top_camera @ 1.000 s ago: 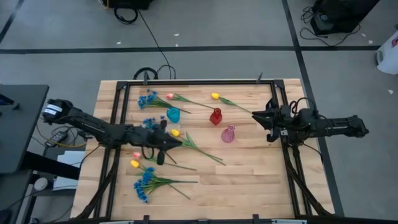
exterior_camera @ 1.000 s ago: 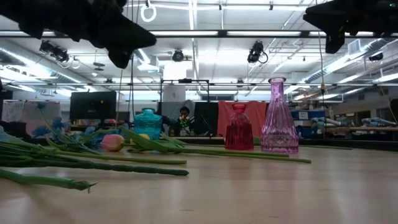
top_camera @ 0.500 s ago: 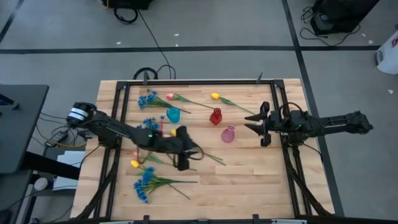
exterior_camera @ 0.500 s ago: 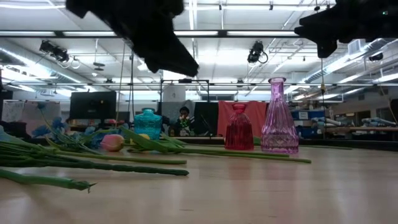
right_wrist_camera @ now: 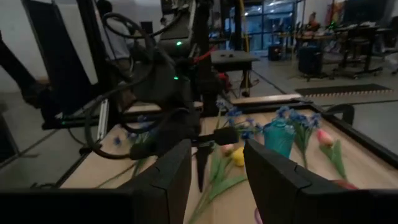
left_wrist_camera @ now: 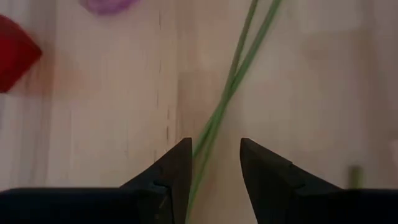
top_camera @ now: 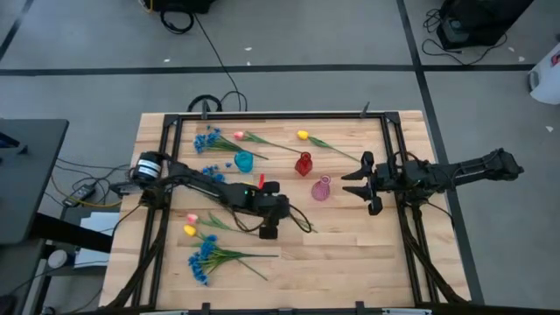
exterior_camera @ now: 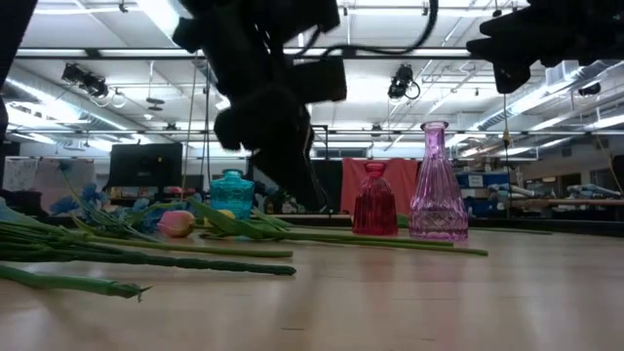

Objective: Sort flowers into vase by color
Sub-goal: Put the middle pink flower into the blue vase

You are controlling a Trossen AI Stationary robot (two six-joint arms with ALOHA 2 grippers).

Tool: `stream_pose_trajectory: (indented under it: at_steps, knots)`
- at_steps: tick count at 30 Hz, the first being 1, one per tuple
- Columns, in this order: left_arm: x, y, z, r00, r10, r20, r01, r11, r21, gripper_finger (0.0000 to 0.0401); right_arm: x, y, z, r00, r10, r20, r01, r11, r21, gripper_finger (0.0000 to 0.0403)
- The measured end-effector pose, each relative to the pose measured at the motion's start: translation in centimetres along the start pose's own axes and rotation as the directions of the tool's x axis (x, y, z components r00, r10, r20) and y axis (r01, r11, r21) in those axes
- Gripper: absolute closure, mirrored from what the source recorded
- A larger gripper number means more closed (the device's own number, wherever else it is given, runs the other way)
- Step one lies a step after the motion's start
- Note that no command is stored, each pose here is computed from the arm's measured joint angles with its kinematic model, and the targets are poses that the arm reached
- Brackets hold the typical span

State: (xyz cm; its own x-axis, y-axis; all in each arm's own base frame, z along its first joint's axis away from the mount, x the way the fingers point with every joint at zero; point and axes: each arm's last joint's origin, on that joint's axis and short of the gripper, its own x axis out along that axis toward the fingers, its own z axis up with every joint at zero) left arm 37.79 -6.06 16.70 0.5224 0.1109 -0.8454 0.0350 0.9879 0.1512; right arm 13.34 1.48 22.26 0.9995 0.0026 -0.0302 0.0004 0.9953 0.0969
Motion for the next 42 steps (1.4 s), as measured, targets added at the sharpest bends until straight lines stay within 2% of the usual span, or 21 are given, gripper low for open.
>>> stream_pose_trajectory:
  at_steps: [7,14,23,31,35,42]
  knots:
    - [1.1,0.2,-0.6,0.997,0.046,-0.06,-0.037,0.991,0.131,0.0262,0.5,0.1,-0.2,1.0,-0.018,-0.008,0.018,1.0,-0.009,0.0243]
    - [1.6,0.0,-1.3,0.99,0.076,-0.115,-0.05,0.975,0.217,0.0289,0.7,0.2,0.2,0.999,-0.013,0.03,0.013,1.0,-0.022,0.0245]
    - [2.6,-0.4,-1.7,0.985,0.106,-0.134,-0.071,0.967,0.244,0.0315,0.9,0.2,0.1,1.0,-0.013,0.027,0.013,1.0,-0.022,0.0245]
    - [2.4,-0.3,-1.5,0.983,0.12,-0.137,-0.086,0.969,0.234,0.0391,1.1,0.2,-0.1,1.0,-0.014,0.016,0.014,1.0,-0.024,0.0245]
    - [1.6,-0.2,-0.7,0.978,0.106,-0.182,-0.063,0.971,0.229,0.0385,1.1,0.2,0.0,1.0,-0.014,0.017,0.014,1.0,-0.016,0.0245]
    - [-1.4,0.1,2.0,0.966,0.103,-0.239,-0.043,0.969,0.243,0.0386,1.1,0.2,0.0,1.0,-0.016,0.017,0.017,1.0,-0.013,0.0245]
